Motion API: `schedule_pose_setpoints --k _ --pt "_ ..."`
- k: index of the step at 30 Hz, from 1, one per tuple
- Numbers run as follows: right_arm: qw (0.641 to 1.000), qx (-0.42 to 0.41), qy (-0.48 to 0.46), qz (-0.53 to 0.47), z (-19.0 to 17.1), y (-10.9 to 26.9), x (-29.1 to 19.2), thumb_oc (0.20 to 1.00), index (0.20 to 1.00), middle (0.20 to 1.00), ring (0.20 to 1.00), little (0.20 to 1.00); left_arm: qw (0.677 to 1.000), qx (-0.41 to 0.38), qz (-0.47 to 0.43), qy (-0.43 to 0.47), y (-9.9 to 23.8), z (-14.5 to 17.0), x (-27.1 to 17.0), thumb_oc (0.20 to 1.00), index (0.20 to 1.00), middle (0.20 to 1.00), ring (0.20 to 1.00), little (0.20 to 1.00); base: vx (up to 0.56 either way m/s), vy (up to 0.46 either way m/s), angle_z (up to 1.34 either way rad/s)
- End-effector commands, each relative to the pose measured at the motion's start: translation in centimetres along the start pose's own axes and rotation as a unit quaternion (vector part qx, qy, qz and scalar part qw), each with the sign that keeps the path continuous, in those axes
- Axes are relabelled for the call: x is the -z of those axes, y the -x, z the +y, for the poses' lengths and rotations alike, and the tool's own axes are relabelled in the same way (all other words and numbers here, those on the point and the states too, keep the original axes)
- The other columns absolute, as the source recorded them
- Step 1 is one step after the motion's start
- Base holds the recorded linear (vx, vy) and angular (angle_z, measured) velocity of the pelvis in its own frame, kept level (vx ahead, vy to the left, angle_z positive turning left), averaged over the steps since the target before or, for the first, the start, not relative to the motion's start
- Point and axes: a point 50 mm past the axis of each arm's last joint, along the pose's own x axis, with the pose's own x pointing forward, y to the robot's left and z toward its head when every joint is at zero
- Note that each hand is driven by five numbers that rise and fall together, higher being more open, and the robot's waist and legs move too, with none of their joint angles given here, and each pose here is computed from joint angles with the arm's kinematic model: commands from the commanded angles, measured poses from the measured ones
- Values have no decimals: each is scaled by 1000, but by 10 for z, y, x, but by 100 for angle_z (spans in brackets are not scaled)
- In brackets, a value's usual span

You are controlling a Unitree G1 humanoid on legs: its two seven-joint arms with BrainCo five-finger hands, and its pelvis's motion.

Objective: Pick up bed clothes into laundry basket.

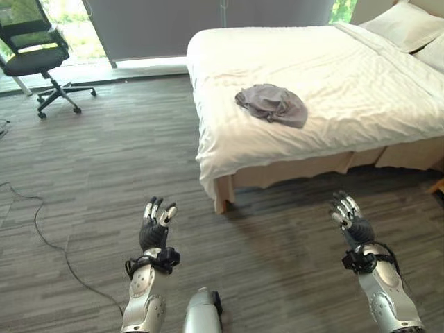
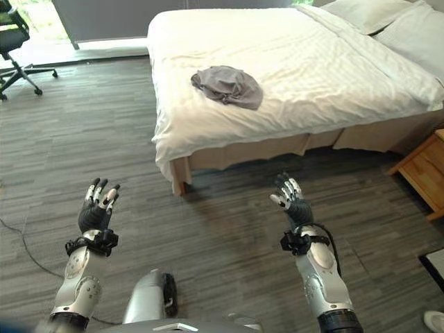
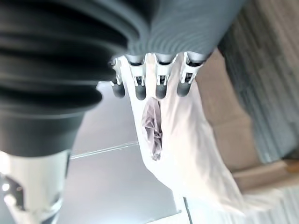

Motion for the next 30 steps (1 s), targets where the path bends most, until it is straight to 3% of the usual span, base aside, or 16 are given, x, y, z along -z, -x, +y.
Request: schedule_pose_setpoints --k 1,6,11,21,26,30 --pt "997 -32 26 -69 7 -7 -28 1000 1000 1000 1000 1000 997 32 -66 -22 -8 -7 -28 1000 1000 1000 1000 1000 533 88 -29" --pt "996 -72 16 -57 35 -19 -20 1000 1000 1000 1000 1000 996 -12 -80 -44 -1 16 -38 1000 1000 1000 1000 1000 589 242 -110" --pt "994 -97 15 -55 49 -21 -19 1000 1000 1000 1000 1000 991 -10 -104 -80 -4 19 -55 1000 1000 1000 1000 1000 389 246 -58" --pt "996 -52 68 -29 15 -3 -13 1000 1000 1000 1000 1000 993 19 -71 -87 -1 16 -39 1000 1000 1000 1000 1000 236 -147 59" --pt "984 -20 174 -27 -18 -10 -32 1000 1000 1000 1000 1000 997 26 -36 -57 12 19 -22 1000 1000 1000 1000 1000 139 -165 22" --pt "960 -1 277 -48 -37 -39 -67 1000 1000 1000 1000 1000 998 28 -36 -46 14 21 -25 1000 1000 1000 1000 1000 83 -117 14"
